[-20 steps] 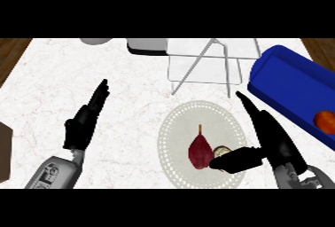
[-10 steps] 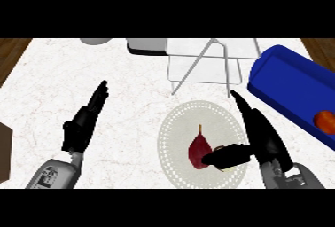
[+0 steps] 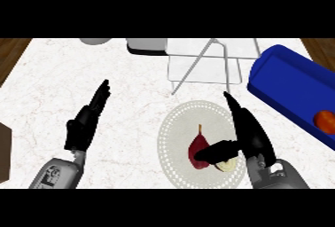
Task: Pick the pear from the placemat and place it in the tiered shelf
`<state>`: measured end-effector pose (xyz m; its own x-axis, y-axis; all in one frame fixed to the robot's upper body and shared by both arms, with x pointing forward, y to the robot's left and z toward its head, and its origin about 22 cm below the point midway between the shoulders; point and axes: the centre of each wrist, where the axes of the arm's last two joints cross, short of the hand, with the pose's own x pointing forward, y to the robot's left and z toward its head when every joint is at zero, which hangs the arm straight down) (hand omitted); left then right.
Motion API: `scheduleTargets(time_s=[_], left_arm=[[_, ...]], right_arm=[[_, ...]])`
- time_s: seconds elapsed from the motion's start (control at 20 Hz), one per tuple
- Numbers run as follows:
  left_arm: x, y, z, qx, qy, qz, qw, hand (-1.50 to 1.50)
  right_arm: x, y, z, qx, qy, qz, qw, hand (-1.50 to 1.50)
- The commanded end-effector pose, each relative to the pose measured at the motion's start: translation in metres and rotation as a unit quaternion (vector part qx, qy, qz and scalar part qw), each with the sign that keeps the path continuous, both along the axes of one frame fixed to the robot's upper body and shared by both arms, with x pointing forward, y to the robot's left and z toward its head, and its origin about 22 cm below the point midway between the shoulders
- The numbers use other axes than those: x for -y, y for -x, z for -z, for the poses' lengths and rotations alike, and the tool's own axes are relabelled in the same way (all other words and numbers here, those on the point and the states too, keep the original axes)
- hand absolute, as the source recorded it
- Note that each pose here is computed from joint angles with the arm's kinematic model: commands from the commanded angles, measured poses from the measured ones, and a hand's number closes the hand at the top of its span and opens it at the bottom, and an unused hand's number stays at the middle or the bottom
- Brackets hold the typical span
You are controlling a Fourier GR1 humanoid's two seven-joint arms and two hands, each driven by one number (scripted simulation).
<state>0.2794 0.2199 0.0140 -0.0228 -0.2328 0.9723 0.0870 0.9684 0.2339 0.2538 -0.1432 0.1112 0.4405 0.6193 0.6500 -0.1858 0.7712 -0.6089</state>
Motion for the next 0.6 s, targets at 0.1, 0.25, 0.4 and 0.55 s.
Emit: scheduleTargets(time_s=[0.1, 0.25, 0.4, 0.55], left_arm=[[0.001, -0.007, 0.002, -0.001, 0.000, 0.004, 1.0000, 0.00], [-0.008, 0.001, 0.002, 0.000, 0.002, 0.004, 1.0000, 0.00], [-0.016, -0.010, -0.018, 0.006, 0.003, 0.003, 1.0000, 0.00], [0.001, -0.004, 0.009, 0.003, 0.002, 0.006, 1.0000, 0.00]], right_arm=[[-0.019, -0.003, 0.016, -0.055, 0.016, 0.037, 0.998, -1.50], [-0.003, 0.013, 0.019, -0.077, 0.023, 0.035, 0.996, -1.50], [-0.017, -0.005, 0.016, -0.071, 0.025, 0.035, 0.997, -1.50], [-0.011, -0.007, 0.009, -0.076, 0.030, 0.032, 0.996, -1.50]])
